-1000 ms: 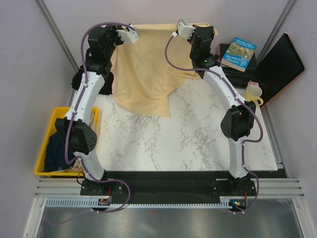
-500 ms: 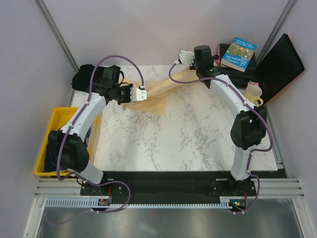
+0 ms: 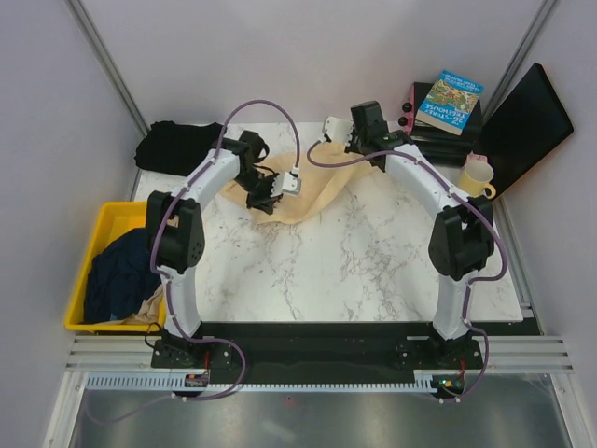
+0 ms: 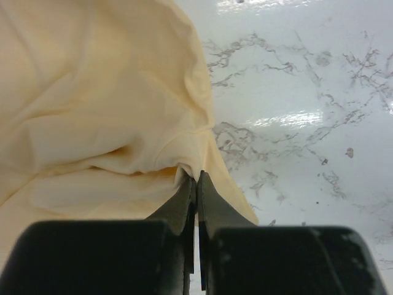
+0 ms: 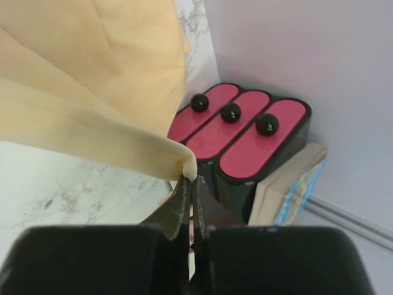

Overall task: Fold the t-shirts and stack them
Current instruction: Flatten out the tshirt

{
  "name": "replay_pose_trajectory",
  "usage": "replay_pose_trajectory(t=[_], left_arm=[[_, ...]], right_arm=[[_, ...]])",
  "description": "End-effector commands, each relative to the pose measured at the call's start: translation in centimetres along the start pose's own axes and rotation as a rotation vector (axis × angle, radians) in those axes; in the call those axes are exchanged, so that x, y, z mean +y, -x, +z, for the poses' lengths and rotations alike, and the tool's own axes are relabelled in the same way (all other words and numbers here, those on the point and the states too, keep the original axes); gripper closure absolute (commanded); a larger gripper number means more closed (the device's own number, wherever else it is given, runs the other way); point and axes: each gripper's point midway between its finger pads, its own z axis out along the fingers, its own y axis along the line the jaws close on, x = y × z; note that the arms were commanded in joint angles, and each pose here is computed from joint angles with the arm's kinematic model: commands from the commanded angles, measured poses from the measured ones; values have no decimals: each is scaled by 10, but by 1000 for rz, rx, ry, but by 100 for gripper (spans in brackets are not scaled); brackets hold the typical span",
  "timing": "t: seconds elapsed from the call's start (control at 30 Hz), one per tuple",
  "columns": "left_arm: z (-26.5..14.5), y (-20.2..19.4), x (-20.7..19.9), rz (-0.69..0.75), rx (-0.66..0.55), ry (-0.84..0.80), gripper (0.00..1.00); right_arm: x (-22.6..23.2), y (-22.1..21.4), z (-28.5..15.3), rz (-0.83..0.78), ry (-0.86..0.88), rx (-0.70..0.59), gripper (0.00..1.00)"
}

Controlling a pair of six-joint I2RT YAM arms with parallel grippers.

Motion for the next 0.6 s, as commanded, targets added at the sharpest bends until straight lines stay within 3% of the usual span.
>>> replay_pose_trajectory(t=[0.0, 0.07, 0.13, 0.2, 0.27, 0.57], left_arm=[[32, -4, -2, -96, 53, -93, 98], [38, -8, 9, -138, 76, -81, 98], [36, -8, 17, -156, 78, -60, 89], [29, -2, 22, -166, 60, -33, 69], [23, 2, 21, -175, 49, -17, 59], [-78, 36, 53, -147, -101, 286, 46]], right_arm=[[26, 9, 17, 31, 56, -3, 100], [29, 10, 19, 40, 60, 4, 100], [31, 9, 19, 38, 61, 9, 100], [33, 9, 18, 39, 64, 12, 100], [34, 7, 18, 42, 66, 17, 100], [44, -3, 15, 73, 73, 54, 100]])
